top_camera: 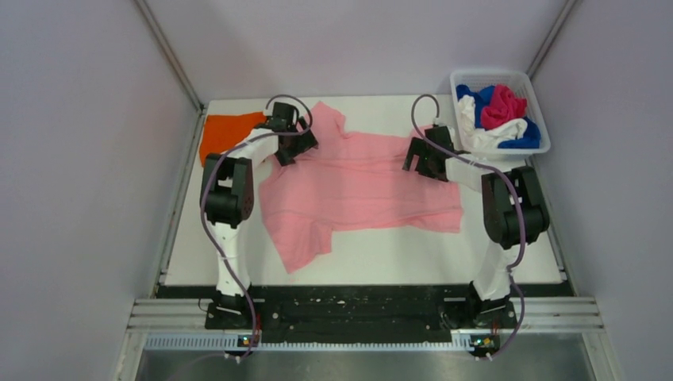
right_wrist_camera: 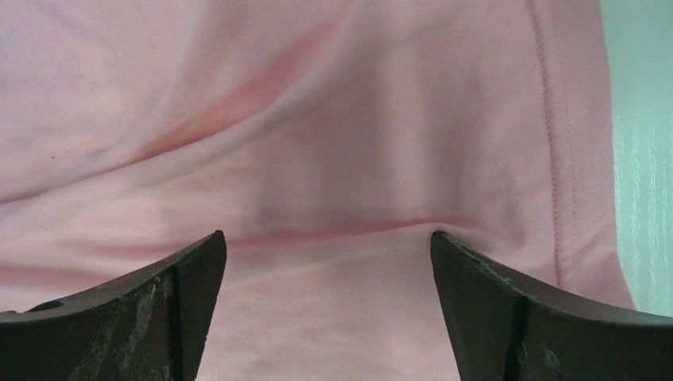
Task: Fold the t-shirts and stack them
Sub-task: Flatten out the tshirt, then grab the side of the flattened tshirt closest away from the robot with both arms
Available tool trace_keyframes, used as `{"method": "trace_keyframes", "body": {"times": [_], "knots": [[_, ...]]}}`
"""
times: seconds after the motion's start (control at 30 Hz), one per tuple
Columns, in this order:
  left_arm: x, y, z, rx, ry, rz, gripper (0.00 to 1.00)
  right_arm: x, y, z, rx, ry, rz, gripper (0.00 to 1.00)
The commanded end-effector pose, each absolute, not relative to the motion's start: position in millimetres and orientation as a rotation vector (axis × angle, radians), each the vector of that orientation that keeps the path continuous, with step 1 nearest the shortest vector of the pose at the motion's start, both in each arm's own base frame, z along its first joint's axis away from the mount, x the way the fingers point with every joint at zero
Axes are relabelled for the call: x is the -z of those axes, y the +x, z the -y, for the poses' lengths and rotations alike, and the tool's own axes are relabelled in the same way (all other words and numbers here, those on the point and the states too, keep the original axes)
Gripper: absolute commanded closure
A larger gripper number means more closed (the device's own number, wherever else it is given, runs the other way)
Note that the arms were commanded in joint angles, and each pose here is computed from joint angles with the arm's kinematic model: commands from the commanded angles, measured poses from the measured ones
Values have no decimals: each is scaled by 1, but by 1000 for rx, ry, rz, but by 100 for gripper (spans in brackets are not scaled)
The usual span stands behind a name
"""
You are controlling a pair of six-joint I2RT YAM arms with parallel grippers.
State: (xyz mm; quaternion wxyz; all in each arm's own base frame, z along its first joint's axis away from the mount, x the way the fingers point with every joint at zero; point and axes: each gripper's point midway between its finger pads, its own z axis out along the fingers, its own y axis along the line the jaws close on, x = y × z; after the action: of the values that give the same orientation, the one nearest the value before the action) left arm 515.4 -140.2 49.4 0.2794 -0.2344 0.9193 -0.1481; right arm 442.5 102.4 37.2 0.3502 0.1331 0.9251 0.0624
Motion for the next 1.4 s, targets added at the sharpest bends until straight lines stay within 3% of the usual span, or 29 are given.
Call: {"method": "trace_keyframes", "body": {"times": [0.0, 0.13, 0.3, 0.47, 0.77, 0.87, 0.97, 1.17, 1.3, 1.37], "knots": [[-72, 505, 145, 464, -558, -2474, 2, -82, 445, -104, -212, 309, -2325, 1], [-122, 470, 147, 484, -482, -2406, 2, -125, 422, -95, -246, 378, -2208, 1], [-148, 392, 149, 469, -464, -2389, 2, -148, 370, -79, -319, 542, -2085, 1], [-131, 299, 143, 348, -471, -2459, 1, -127, 320, -69, -442, 801, -2000, 1], [-61, 151, 119, 177, -523, -2756, 1, -128, 277, -45, -398, 851, -1918, 1], [-51, 132, 112, 150, -530, -2802, 8, -127, 274, -39, -360, 864, -1915, 1], [-46, 124, 120, 224, -509, -2822, 24, -125, 273, -38, -342, 848, -1930, 1], [-40, 138, 120, 169, -506, -2790, 36, -122, 275, -40, -324, 814, -1967, 2], [-32, 144, 132, 198, -475, -2821, 52, -120, 274, -36, -293, 817, -1972, 2], [-26, 141, 131, 168, -448, -2855, 53, -118, 272, -33, -271, 825, -1973, 2]]}}
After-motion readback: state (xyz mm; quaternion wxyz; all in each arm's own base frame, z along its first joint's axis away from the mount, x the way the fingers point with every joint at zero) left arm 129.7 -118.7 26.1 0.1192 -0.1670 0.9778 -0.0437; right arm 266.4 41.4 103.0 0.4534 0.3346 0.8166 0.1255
